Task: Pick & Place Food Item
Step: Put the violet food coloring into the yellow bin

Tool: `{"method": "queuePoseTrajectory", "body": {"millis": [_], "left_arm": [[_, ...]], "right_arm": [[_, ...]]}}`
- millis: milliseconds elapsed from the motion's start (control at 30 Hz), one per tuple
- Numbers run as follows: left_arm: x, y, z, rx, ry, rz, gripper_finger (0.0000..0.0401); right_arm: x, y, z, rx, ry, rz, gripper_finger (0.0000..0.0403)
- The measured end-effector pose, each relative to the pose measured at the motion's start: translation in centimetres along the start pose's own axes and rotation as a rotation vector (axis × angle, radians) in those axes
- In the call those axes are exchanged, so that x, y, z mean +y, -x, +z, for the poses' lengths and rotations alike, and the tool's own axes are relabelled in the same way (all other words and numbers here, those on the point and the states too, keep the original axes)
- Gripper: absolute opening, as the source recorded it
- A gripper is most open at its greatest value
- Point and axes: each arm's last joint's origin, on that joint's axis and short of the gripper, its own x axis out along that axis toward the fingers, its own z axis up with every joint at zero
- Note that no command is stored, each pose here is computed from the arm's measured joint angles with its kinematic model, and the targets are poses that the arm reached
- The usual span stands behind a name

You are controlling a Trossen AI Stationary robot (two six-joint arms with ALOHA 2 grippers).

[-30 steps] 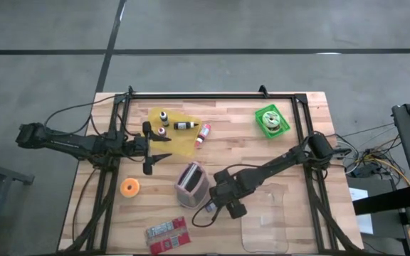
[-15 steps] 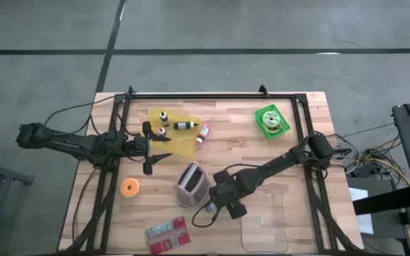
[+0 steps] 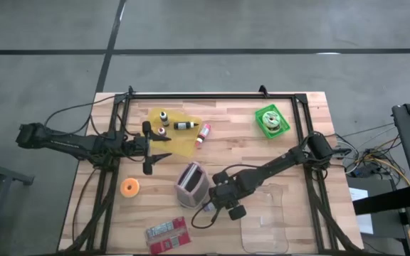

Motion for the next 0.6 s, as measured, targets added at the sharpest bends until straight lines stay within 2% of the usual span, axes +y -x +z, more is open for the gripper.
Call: {"method": "queuePoseTrajectory", "body": {"millis": [167,367,600], "left_arm": [[0.01,0.01,0.03,-0.003,0.001,0.000,0.0259],[0.01,0.02,0.02,-0.002,0.000,0.000,0.0259],[0.00,0.02,0.02,-0.002,0.000,0.000,0.0259]], "right_arm": [[-0.03,-0.03,-0.08,0.009,-0.008,-0.009,0.0101],[-0.05,0.16,0.02,0.003,-0.011,-0.015,0.0016],[-0.04,0.40,0.15,0.013,-0.011,-0.012,0.0008]]}}
